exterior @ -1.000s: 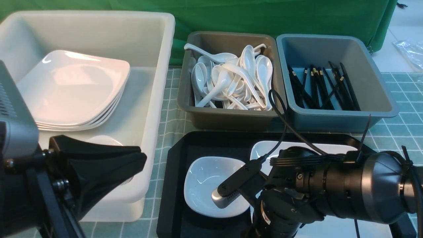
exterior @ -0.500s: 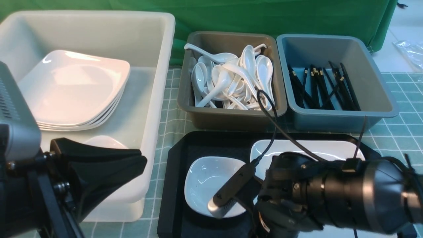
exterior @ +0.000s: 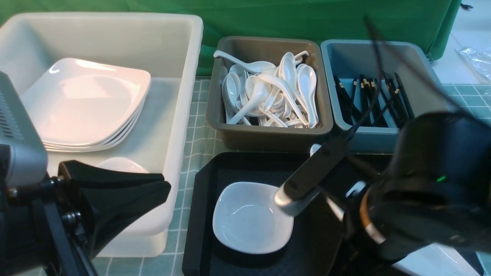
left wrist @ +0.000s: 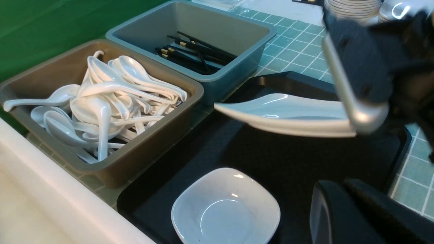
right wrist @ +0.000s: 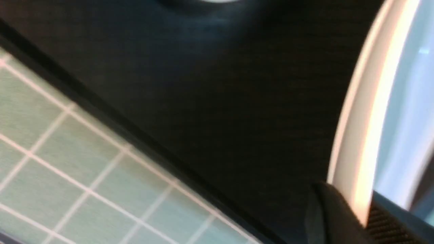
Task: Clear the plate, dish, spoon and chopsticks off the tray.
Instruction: Use the right arm to put the plate into the large storage box on the left
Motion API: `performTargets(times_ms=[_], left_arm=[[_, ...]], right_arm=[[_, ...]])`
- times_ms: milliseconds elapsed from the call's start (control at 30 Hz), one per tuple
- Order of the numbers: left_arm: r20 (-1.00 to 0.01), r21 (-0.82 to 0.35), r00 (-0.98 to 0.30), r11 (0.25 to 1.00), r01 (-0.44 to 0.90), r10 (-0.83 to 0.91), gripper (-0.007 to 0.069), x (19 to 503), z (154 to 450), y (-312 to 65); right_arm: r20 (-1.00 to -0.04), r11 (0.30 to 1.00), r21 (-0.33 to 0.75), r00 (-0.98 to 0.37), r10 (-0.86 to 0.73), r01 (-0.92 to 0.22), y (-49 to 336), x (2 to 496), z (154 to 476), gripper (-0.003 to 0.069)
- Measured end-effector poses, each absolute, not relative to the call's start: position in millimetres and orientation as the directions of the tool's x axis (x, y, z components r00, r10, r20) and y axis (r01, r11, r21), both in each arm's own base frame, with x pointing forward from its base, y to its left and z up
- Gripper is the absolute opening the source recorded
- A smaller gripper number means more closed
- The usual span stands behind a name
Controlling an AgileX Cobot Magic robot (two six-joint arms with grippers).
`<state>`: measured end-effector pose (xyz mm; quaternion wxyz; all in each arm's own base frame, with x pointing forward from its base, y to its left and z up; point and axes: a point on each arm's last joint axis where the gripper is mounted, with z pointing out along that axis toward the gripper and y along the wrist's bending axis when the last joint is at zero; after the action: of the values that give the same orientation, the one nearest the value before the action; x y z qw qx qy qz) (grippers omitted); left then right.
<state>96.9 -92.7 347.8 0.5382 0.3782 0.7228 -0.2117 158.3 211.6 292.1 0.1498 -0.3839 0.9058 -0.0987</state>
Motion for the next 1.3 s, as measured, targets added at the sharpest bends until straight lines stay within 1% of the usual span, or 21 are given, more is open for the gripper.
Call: performTargets(times_ms=[67, 167, 200, 233, 300, 333, 433, 567, 700, 733, 767, 867, 900, 967, 1000, 1033, 1067, 1100, 1167, 1200, 1300], left_arm=[[-0.938, 0.101, -0.134, 0.624, 0.775, 0.319, 0.0017, 96.9, 347.8, -92.7], [-0.938, 0.105, -0.132, 0.625, 0.774, 0.321, 0.0017, 97.1, 347.8, -92.6], [-0.937, 0.108, -0.131, 0.624, 0.774, 0.324, 0.0017, 97.1, 347.7, -92.5], [-0.936, 0.111, -0.13, 0.625, 0.773, 0.327, 0.0017, 97.2, 347.6, -92.4], [-0.936, 0.112, -0.13, 0.626, 0.772, 0.328, 0.0017, 97.3, 347.5, -92.2], [-0.935, 0.111, -0.135, 0.632, 0.767, 0.328, 0.0017, 96.6, 350.1, -90.8], [-0.936, 0.115, -0.137, 0.651, 0.751, 0.324, 0.0017, 94.7, 357.1, -87.0], [-0.942, 0.113, -0.163, 0.734, 0.67, 0.294, 0.0017, 78.7, 377.8, -64.5], [-0.933, 0.124, -0.228, 0.843, 0.524, 0.279, 0.0017, 55.8, 380.8, -29.0], [-0.929, 0.133, -0.232, 0.844, 0.519, 0.289, 0.0017, 55.9, 380.1, -28.1], [-0.927, 0.116, -0.269, 0.883, 0.455, 0.261, 0.0017, 44.7, 377.9, -13.3], [-0.932, 0.102, -0.289, 0.921, 0.375, 0.221, 0.0017, 26.3, 375.1, 7.7], [-0.93, 0.098, -0.301, 0.93, 0.354, 0.213, 0.0017, 19.8, 372.8, 14.2], [-0.929, 0.091, -0.31, 0.936, 0.341, 0.204, 0.0017, 14.0, 370.6, 19.4], [-0.926, 0.082, -0.324, 0.942, 0.325, 0.192, 0.0017, 4.3, 366.2, 27.3], [-0.925, 0.079, -0.331, 0.945, 0.318, 0.189, 0.0017, 0.7, 364.2, 30.3], [-0.925, 0.08, -0.331, 0.945, 0.318, 0.189, 0.0017, 0.7, 364.2, 30.3], [-0.927, 0.076, -0.329, 0.948, 0.309, 0.181, 0.0017, -6.3, 361.4, 35.9], [-0.931, 0.068, -0.321, 0.949, 0.307, 0.171, 0.0017, -11.5, 359.6, 39.6], [-0.932, 0.067, -0.321, 0.949, 0.307, 0.17, 0.0017, -12.2, 359.3, 40.0], [-0.932, 0.058, -0.323, 0.945, 0.321, 0.167, 0.0017, -15.3, 358.0, 40.3]], right_arm=[[-0.208, 0.699, -0.288, -0.669, -0.713, -0.655, 209.0, 156.8, 305.9, 0.006], [-0.272, 0.708, -0.262, -0.654, -0.706, -0.656, 212.3, 157.7, 325.7, 0.006], [-0.314, 0.706, -0.249, -0.635, -0.706, -0.663, 214.8, 158.5, 339.7, 0.006], [-0.358, 0.699, -0.243, -0.607, -0.709, -0.673, 217.8, 158.9, 354.3, 0.006], [-0.392, 0.688, -0.242, -0.58, -0.715, -0.684, 220.1, 159.2, 366.6, 0.006], [-0.444, 0.664, -0.252, -0.526, -0.725, -0.703, 223.3, 160.4, 387.0, 0.006], [-0.491, 0.626, -0.274, -0.454, -0.743, -0.73, 226.8, 162.2, 408.3, 0.006], [-0.552, 0.479, -0.385, -0.219, -0.805, -0.789, 242.4, 170.3, 445.9, 0.006], [-0.602, 0.298, -0.517, 0.093, -0.793, -0.802, 281.3, 184.5, 466.2, 0.006], [-0.6, 0.29, -0.527, 0.108, -0.793, -0.799, 283.6, 185.6, 466.4, 0.006], [-0.605, 0.222, -0.568, 0.219, -0.766, -0.792, 307.0, 193.3, 463.8, 0.006], [-0.583, 0.136, -0.622, 0.34, -0.738, -0.771, 340.2, 206.0, 450.7, 0.006], [-0.571, 0.105, -0.64, 0.379, -0.729, -0.761, 359.1, 214.6, 439.3, 0.006], [-0.565, 0.09, -0.651, 0.403, -0.72, -0.753, 372.7, 220.9, 430.6, 0.006], [-0.563, 0.079, -0.666, 0.431, -0.706, -0.741, 395.9, 232.7, 414.0, 0.006], [-0.56, 0.074, -0.671, 0.439, -0.703, -0.738, 405.7, 237.8, 405.6, 0.006], [-0.56, 0.074, -0.671, 0.44, -0.702, -0.737, 408.0, 239.1, 403.7, 0.006], [-0.556, 0.069, -0.678, 0.45, -0.699, -0.732, 427.9, 249.9, 384.2, 0.006], [-0.549, 0.06, -0.684, 0.459, -0.698, -0.727, 446.8, 260.3, 362.2, 0.006], [-0.547, 0.057, -0.684, 0.46, -0.7, -0.727, 450.3, 262.2, 357.3, 0.006], [-0.515, 0.021, -0.704, 0.489, -0.704, -0.71, 471.8, 274.6, 323.1, 0.006]])
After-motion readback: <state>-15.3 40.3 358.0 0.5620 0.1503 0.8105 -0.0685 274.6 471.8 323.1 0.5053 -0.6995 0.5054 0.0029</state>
